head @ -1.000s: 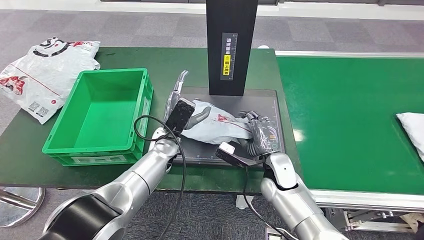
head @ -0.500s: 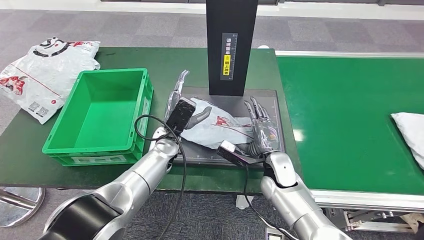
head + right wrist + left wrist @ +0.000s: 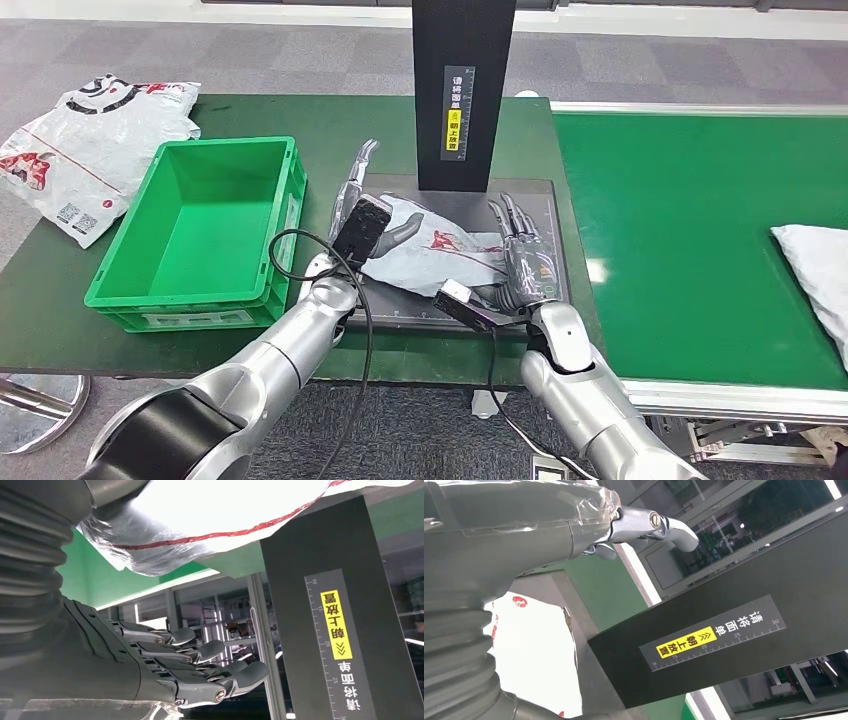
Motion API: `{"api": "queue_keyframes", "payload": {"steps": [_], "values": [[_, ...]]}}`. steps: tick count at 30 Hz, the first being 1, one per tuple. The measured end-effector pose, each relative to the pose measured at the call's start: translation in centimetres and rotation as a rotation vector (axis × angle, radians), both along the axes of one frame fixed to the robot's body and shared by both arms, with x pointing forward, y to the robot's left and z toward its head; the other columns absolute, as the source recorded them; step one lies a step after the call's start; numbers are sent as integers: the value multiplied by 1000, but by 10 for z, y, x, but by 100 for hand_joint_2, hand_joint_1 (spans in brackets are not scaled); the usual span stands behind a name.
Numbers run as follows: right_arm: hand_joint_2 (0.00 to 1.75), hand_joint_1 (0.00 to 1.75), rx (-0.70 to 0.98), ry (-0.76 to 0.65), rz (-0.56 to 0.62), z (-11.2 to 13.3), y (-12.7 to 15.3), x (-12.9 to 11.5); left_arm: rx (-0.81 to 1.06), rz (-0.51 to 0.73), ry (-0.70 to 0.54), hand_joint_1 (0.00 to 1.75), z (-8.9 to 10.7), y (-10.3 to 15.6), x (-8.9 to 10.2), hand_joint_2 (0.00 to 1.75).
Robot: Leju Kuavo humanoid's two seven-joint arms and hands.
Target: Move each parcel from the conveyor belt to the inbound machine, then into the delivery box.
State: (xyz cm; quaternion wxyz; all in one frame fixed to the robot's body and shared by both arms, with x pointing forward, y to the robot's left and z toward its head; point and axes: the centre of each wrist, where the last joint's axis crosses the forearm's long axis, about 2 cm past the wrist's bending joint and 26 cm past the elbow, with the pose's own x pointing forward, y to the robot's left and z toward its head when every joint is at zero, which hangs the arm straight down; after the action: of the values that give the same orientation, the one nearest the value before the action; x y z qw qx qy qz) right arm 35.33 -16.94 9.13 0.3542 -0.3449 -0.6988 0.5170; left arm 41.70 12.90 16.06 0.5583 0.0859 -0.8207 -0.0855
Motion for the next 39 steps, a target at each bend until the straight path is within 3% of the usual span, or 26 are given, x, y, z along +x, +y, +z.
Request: {"api": "queue_keyframes", "payload": {"steps": [10,14,17,19,21,23,25,29,39], "values": [[175,0,0,0,0,0,0,0,1,0,-1,0,0,0,0,175],[0,0,14,29,19,0,-1,1,12,-19,16,0,0,-1,0,175],[0,0,200,309,116,-2,-22,14,83,-119,138,0,2,-6,0,175],[0,0,581,553,148,0,-47,28,131,-163,201,0,3,-12,-1,175],[0,0,1004,621,128,9,-65,41,149,-176,217,0,4,-16,-2,175],[0,0,1251,580,77,18,-75,51,156,-183,222,0,5,-19,-3,175],[0,0,1275,553,44,22,-81,56,159,-189,221,0,6,-21,-3,175],[0,0,1101,541,26,21,-85,58,159,-192,219,0,8,-23,-2,175],[0,0,1076,538,11,21,-88,59,157,-192,216,0,10,-24,-2,175]]}}
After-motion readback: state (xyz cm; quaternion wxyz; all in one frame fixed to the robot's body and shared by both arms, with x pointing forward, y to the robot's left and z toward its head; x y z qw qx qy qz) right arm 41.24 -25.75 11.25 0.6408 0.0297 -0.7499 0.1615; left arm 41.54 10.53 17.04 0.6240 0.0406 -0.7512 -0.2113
